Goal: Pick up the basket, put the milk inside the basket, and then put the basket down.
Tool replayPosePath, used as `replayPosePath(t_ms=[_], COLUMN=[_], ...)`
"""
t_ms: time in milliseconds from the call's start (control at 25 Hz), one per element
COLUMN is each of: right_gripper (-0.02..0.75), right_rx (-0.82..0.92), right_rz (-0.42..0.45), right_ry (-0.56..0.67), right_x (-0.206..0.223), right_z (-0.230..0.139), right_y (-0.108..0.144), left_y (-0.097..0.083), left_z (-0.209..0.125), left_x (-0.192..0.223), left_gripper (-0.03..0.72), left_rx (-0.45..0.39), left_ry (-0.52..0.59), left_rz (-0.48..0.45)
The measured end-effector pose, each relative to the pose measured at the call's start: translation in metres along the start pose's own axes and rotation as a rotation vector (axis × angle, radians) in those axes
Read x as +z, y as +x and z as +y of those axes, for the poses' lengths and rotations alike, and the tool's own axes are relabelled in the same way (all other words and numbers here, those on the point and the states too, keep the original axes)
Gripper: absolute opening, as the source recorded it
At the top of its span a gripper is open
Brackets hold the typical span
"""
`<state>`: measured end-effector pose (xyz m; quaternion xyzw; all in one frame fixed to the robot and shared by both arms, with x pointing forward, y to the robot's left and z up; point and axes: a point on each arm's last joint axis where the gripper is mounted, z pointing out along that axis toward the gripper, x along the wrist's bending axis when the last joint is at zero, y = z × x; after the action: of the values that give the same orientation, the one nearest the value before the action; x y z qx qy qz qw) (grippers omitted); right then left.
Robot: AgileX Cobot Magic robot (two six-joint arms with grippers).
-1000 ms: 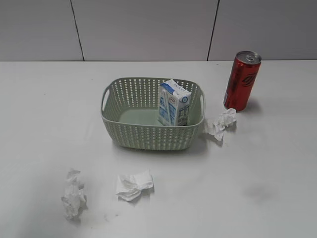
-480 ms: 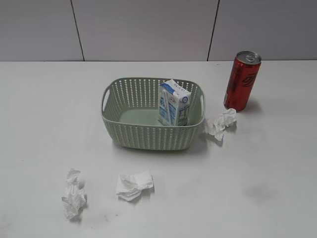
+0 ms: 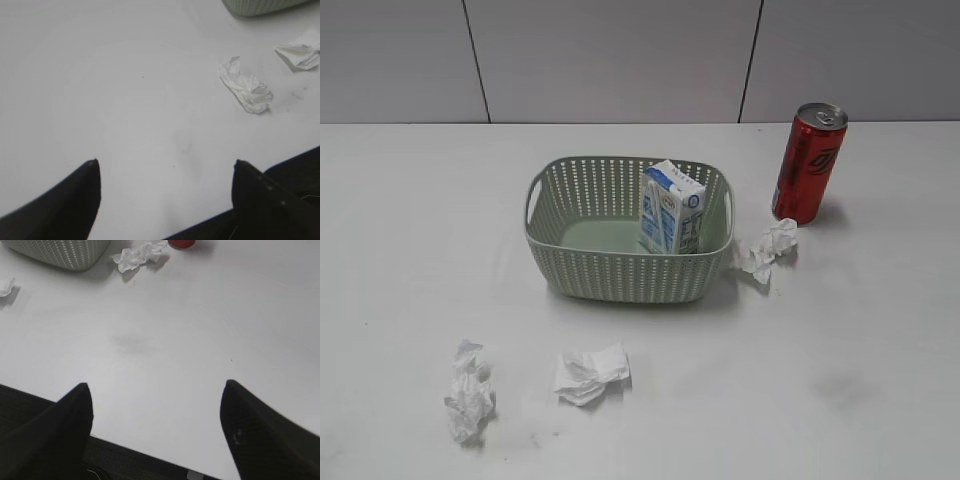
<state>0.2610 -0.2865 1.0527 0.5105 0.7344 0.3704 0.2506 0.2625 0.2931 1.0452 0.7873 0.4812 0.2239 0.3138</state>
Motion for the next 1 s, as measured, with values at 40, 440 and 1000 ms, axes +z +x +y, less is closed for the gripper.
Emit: replayPosePath(t_ms=[40,440,1000], right_gripper=[0.597,0.593,0.591], right_rx=[0.000,-0.001,0.001], right_rz=[0.000,0.001,0.001], right_ry=[0.000,0.000,-0.004], right_x=[0.0000,0.0000,-0.0006], right_z=[0.0000,0.0000,-0.0003], right_y=[0.0000,0.0001,0.0003], left_y=[-0.0005,-0.0012,-0.0009], left_z=[-0.0005,0.0007,0.0007], left_x=[0.0036,0.0058,0.0057], left_gripper=[0.607,0.601,0.588], left_rx=[0.000,0.006,-0.009], left_ry=[-0.008,-0.031,-0.031], left_rz=[-0.004,-0.011,0.001])
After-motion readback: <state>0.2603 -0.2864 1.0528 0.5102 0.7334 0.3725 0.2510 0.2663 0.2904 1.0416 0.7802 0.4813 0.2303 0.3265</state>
